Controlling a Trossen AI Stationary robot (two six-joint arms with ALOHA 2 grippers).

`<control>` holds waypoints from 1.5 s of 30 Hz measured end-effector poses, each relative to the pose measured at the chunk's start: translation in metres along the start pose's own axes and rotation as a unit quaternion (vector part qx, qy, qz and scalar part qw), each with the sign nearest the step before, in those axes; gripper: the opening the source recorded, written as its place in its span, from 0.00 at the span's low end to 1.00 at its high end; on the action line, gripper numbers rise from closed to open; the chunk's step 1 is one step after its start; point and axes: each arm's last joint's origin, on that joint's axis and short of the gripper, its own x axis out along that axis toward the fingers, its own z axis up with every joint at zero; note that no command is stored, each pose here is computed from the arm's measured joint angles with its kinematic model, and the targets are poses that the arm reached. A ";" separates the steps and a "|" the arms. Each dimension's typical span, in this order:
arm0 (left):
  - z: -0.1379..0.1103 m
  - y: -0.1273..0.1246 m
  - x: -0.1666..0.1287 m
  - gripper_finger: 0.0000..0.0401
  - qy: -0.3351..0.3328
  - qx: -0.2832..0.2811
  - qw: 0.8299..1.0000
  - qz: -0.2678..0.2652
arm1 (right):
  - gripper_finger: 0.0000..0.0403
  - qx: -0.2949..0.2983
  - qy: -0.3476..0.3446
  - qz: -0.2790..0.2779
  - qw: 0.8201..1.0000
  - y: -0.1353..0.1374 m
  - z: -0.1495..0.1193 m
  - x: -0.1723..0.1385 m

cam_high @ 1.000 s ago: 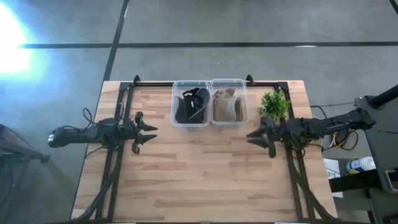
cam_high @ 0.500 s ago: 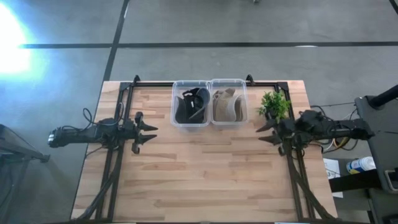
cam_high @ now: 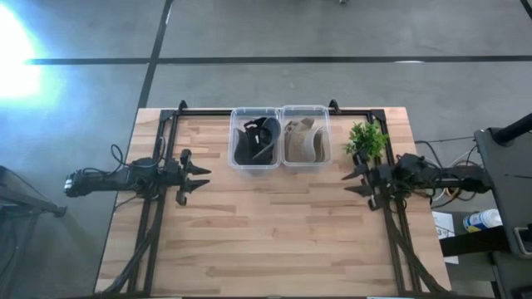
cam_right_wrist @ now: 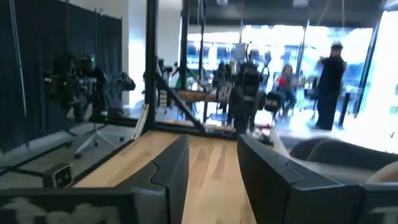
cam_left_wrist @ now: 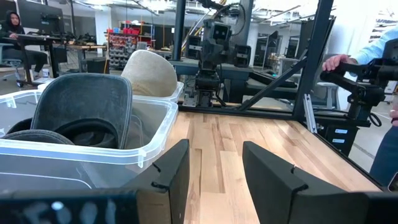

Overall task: Pick & Place hat
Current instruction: Return to Home Position

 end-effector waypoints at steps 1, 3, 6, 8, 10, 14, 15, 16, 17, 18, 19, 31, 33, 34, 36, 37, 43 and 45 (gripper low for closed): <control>0.000 0.000 0.000 0.35 0.000 0.000 1.000 0.000 | 0.33 -0.008 -0.009 0.000 1.000 0.000 -0.003 0.000; 0.000 0.000 0.000 0.35 0.000 0.000 1.000 0.000 | 0.33 -0.023 -0.032 -0.001 0.999 0.000 -0.007 -0.001; 0.000 0.000 0.000 0.35 0.000 0.000 1.000 0.000 | 0.33 -0.029 -0.046 -0.001 0.999 0.001 -0.014 -0.003; 0.000 0.000 0.000 0.35 0.000 0.000 1.000 0.000 | 0.33 -0.026 -0.037 -0.001 0.999 0.001 -0.015 -0.003; 0.000 0.000 0.000 0.35 0.000 0.000 1.000 0.000 | 0.33 -0.026 -0.036 -0.001 0.999 0.001 -0.016 -0.004; 0.000 0.000 0.000 0.35 0.000 0.000 1.000 0.000 | 0.33 -0.011 -0.014 0.001 1.000 0.001 -0.020 -0.004; 0.000 0.000 0.000 0.35 0.000 0.000 1.000 0.000 | 0.33 -0.006 -0.008 0.001 1.000 0.001 -0.021 -0.005; 0.000 0.000 0.000 0.35 0.000 0.000 1.000 0.000 | 0.33 -0.005 -0.005 0.001 1.000 0.001 -0.022 -0.006; 0.000 0.000 0.000 0.35 0.000 0.000 1.000 0.000 | 0.33 -0.005 -0.002 0.001 1.000 0.002 -0.023 -0.006; 0.000 0.000 0.000 0.35 0.000 0.000 1.000 0.000 | 0.33 -0.005 0.006 0.001 1.000 0.002 -0.024 -0.007; 0.000 0.000 0.000 0.35 0.000 0.000 1.000 0.000 | 0.33 -0.006 0.013 0.001 1.000 0.002 -0.026 -0.007; 0.000 0.000 0.000 0.35 0.000 0.000 1.000 0.000 | 0.33 0.045 0.065 -0.006 0.997 0.001 -0.036 -0.005; 0.000 0.000 0.000 0.35 0.000 0.000 1.000 0.000 | 0.33 0.051 0.069 -0.007 0.996 0.001 -0.036 -0.004; 0.000 0.000 0.000 0.35 0.000 0.000 1.000 0.000 | 0.33 0.051 0.071 -0.007 0.996 0.001 -0.037 -0.004; 0.000 0.000 0.000 0.35 0.000 0.000 1.000 0.000 | 0.33 0.052 0.074 -0.007 0.996 0.001 -0.037 -0.004; 0.000 0.000 0.000 0.35 0.000 0.000 1.000 0.000 | 0.33 0.052 0.075 -0.007 0.996 0.001 -0.037 -0.004; 0.000 0.000 0.000 0.35 0.000 0.000 1.000 0.000 | 0.33 0.053 0.076 -0.007 0.996 0.001 -0.037 -0.004; 0.000 0.000 0.000 0.35 0.000 0.000 1.000 0.000 | 0.33 0.053 0.076 -0.007 0.996 0.001 -0.037 -0.004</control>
